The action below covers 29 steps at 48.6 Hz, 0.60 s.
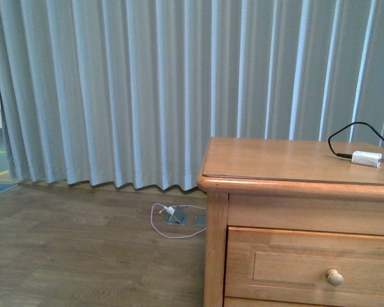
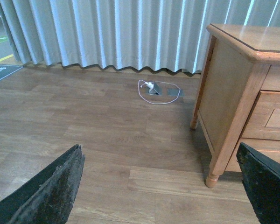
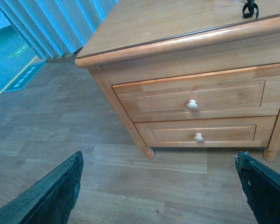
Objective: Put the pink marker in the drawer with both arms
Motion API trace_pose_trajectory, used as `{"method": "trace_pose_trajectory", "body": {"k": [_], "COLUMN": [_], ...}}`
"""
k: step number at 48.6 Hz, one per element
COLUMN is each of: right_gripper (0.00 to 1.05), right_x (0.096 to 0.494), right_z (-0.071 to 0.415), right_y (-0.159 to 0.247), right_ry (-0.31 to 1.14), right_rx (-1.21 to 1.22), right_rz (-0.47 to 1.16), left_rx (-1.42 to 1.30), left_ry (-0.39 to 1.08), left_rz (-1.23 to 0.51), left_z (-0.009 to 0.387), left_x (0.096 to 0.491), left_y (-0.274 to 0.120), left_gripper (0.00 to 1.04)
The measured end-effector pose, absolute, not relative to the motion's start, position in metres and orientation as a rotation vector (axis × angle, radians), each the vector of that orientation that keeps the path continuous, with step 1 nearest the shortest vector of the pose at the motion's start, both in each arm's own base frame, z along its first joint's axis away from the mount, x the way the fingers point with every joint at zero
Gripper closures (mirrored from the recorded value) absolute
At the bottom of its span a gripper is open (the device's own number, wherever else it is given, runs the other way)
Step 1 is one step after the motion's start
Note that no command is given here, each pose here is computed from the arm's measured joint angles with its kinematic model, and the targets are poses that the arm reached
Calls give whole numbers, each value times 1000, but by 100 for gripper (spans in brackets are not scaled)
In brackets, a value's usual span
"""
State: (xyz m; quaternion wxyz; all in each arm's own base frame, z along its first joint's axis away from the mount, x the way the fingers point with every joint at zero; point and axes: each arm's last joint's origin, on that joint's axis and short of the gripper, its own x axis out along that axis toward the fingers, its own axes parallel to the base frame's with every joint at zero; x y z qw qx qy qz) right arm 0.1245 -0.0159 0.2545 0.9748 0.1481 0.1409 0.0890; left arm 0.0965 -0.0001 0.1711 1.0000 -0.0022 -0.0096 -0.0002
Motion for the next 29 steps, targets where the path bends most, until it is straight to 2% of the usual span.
{"method": "trace_pose_trajectory", "body": {"k": [2,4,7,10,24,29], "right_gripper": [15,27,38,52,104,103], "right_x": [125,123,120,118,112,110], "right_z": [250,242,237,228,199,192], "right_y": [-16,-14,-12,-7,0,0], "right_ry": [188,56,-3,-7,4,4], "right_rx": [215,101,56,28,4,4], "right_rz": [101,20,-7,-38,-3,-3], "left_rx": [-4,-4,-4,-4,-4,-4], "left_ry": [-19,-19,-19,-19,-19,-19], "left_rz": [0,0,-1,-1,-1,-1], "left_z": [171,171,171,171,171,171], "left_x": [97,97,97,97,97,97], "left_y": [0,0,0,0,0,0], "left_gripper": [6,6,6,6,6,6]}}
